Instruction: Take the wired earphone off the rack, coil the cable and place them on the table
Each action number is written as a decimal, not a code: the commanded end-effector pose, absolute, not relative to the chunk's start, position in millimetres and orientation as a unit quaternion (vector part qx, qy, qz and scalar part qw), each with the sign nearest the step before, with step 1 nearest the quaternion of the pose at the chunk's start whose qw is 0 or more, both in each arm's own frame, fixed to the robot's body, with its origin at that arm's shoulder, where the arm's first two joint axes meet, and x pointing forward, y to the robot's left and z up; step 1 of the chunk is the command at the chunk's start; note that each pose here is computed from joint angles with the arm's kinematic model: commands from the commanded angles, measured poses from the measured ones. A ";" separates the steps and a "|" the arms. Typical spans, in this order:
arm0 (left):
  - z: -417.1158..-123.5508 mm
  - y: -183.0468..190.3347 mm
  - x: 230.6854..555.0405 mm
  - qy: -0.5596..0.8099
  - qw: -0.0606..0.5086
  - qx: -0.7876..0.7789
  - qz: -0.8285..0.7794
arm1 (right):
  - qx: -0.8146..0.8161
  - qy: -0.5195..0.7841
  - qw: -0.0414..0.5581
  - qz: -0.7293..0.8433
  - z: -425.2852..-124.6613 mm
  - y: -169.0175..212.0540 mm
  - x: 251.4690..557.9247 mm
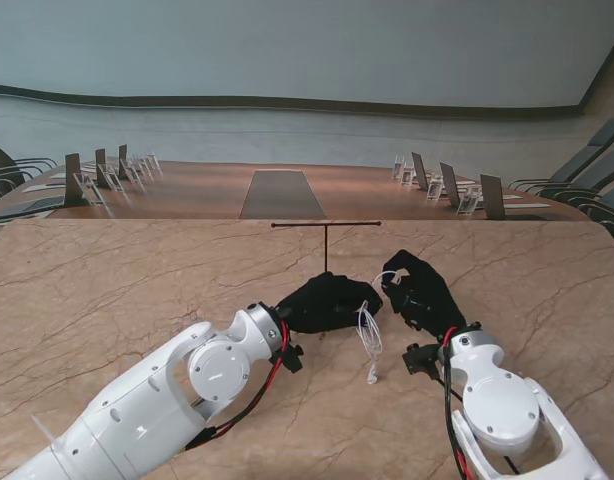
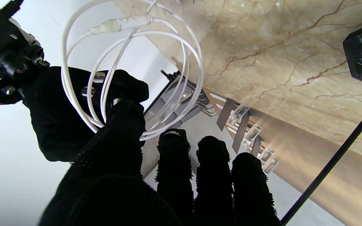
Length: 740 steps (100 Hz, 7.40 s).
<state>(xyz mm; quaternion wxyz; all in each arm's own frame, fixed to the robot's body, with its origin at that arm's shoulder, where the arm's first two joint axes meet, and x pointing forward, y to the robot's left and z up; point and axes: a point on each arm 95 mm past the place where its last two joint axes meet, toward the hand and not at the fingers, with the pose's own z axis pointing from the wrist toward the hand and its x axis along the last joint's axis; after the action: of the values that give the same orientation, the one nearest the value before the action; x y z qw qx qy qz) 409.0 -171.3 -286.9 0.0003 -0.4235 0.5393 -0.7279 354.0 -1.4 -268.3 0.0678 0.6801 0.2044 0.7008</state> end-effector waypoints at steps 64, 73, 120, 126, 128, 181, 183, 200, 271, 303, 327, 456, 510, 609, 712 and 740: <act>-283.5 -174.3 421.3 0.511 0.014 -0.436 -0.740 | 0.694 0.201 0.049 0.689 -269.5 9.4 349.5; -283.4 -174.3 422.3 0.509 0.015 -0.436 -0.742 | 0.698 0.199 0.047 0.686 -272.0 10.3 349.8; -287.8 -168.1 427.0 0.500 0.026 -0.440 -0.745 | 0.708 0.156 0.030 0.688 -272.0 6.1 351.3; -289.2 -168.1 426.9 0.501 0.025 -0.441 -0.744 | 0.710 0.147 0.025 0.688 -271.9 5.3 352.0; -289.6 -168.1 426.9 0.501 0.025 -0.442 -0.744 | 0.711 0.145 0.024 0.688 -271.9 5.0 352.2; -291.8 -174.4 427.3 0.490 0.018 -0.446 -0.749 | 0.720 0.133 -0.003 0.681 -273.0 9.7 351.8; -291.8 -174.5 427.4 0.490 0.018 -0.446 -0.749 | 0.721 0.133 -0.004 0.680 -273.4 10.1 351.7; -291.9 -173.7 430.9 0.488 0.022 -0.444 -0.751 | 0.725 0.133 -0.010 0.676 -274.7 12.1 349.6; -291.2 -170.9 437.2 0.479 0.029 -0.443 -0.757 | 0.738 0.131 -0.026 0.661 -279.8 17.6 348.6; -291.0 -173.1 437.2 0.469 0.025 -0.448 -0.761 | 0.752 0.138 -0.023 0.644 -290.6 20.8 348.0; -289.8 -174.0 437.7 0.464 0.025 -0.448 -0.764 | 0.756 0.136 -0.015 0.640 -294.7 19.1 349.9; -291.9 -176.9 438.3 0.447 0.025 -0.462 -0.765 | 0.747 0.161 -0.003 0.645 -303.1 19.7 351.1; -291.2 -172.9 438.6 0.448 0.028 -0.462 -0.765 | 0.721 0.182 0.026 0.669 -299.0 2.6 345.3; -291.4 -172.8 437.9 0.450 0.025 -0.463 -0.763 | 0.718 0.210 0.037 0.663 -299.4 3.0 348.9; -288.4 -178.2 437.8 0.436 0.019 -0.466 -0.769 | 0.735 0.233 0.018 0.636 -303.3 20.4 351.2; -289.4 -174.1 437.5 0.439 0.023 -0.467 -0.767 | 0.713 0.257 0.036 0.651 -298.7 4.5 347.1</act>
<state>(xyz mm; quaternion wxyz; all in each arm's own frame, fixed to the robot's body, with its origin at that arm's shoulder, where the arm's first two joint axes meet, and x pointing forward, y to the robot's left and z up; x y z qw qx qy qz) 440.2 -173.2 -289.0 0.0251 -0.4663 0.4388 -0.7677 348.1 6.5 -301.5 0.0345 0.7172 0.2579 0.6465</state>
